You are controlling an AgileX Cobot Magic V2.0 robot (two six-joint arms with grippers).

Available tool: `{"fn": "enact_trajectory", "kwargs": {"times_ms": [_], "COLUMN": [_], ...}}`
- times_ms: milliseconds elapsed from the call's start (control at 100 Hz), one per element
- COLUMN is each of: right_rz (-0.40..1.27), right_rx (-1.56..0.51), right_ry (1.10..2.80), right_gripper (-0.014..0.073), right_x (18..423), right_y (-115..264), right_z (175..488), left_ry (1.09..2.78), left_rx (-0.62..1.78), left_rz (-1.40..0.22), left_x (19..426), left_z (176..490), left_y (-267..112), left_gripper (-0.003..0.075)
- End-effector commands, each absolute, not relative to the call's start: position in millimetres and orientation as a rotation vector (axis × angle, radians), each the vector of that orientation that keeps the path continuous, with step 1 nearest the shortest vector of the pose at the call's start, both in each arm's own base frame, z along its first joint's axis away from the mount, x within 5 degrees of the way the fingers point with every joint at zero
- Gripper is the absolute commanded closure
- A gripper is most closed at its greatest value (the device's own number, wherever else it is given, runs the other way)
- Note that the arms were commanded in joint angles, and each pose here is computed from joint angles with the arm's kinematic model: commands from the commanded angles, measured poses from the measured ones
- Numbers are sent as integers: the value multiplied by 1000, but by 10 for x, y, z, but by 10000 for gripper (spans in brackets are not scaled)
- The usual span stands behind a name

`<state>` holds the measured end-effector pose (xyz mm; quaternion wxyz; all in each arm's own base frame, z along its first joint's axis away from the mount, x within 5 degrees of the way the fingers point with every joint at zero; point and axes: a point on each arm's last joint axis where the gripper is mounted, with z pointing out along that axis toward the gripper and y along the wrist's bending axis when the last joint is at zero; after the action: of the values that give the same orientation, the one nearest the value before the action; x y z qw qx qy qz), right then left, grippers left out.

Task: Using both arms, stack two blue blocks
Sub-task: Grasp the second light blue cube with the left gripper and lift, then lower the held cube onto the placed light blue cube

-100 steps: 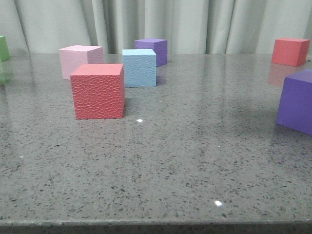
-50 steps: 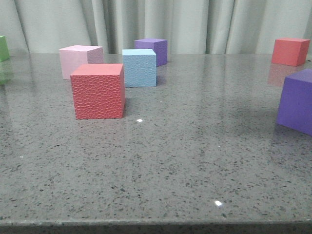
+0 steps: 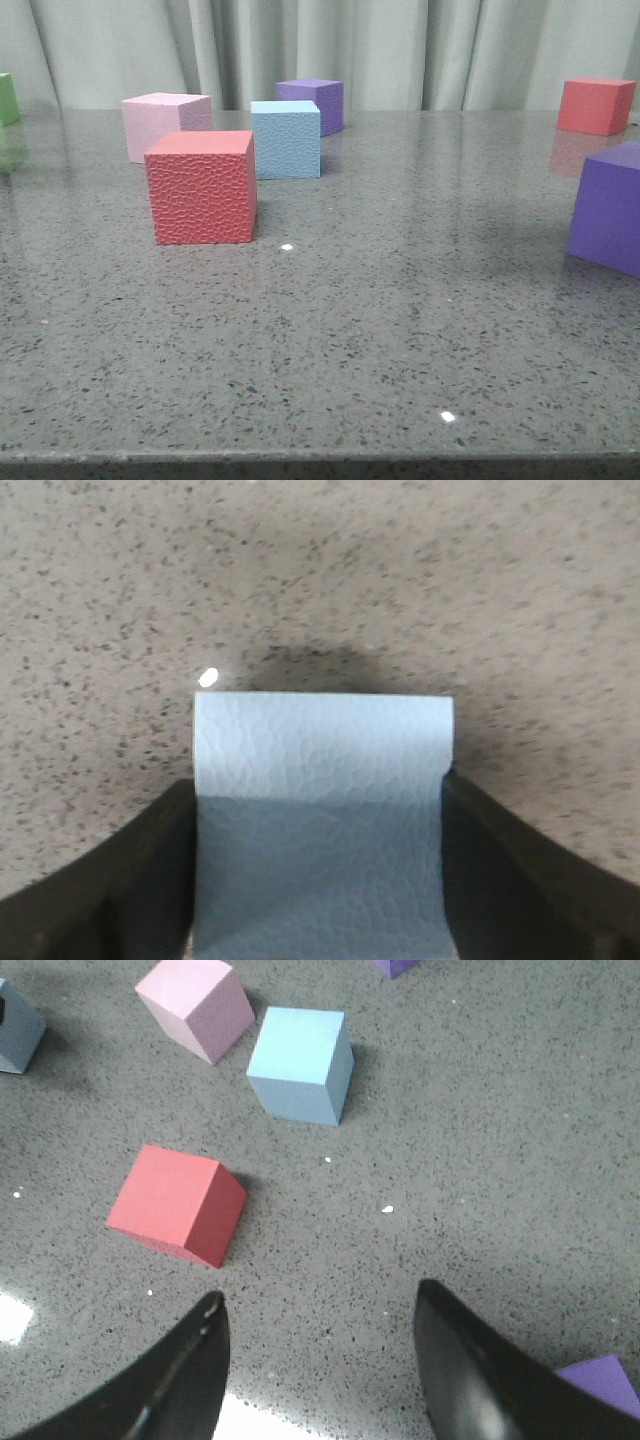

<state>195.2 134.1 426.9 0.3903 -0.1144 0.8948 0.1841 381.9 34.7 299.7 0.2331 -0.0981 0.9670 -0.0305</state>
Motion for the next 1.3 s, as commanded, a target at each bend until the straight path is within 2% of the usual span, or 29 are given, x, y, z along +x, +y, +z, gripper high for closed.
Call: {"fn": "enact_trajectory", "kwargs": {"times_ms": [0,300,470,600,950,1290], "right_rz": [500,429,411,361,258,236], "right_rx": [-285,-289,-292,-296,-288,-278], "right_ry": [2115,2109,2127,2123,2052,2034], "right_gripper": [174,174,174,174,174,174], "right_x": [1852,1742,1742,1744,1501,1299], "right_y": [1247,1115,1105,1070,800,633], "right_z": [4522,4576,4559,4561,4621,4596], "left_ry": [2498,2393,2311,2308,2377,2387], "left_rx": [-269,-172,-147,-137,-95,-139], "left_rz": [-157,-302,-398,-475,-546,-561], "left_x": [3772,3650,3569,3546,3640,3743], "left_z": [3476,4292,4561,4559,4235,4097], "left_y": [261,-324,-745,-1051,-1806,-2100], "left_gripper": [386,395,396,396,396,396]}}
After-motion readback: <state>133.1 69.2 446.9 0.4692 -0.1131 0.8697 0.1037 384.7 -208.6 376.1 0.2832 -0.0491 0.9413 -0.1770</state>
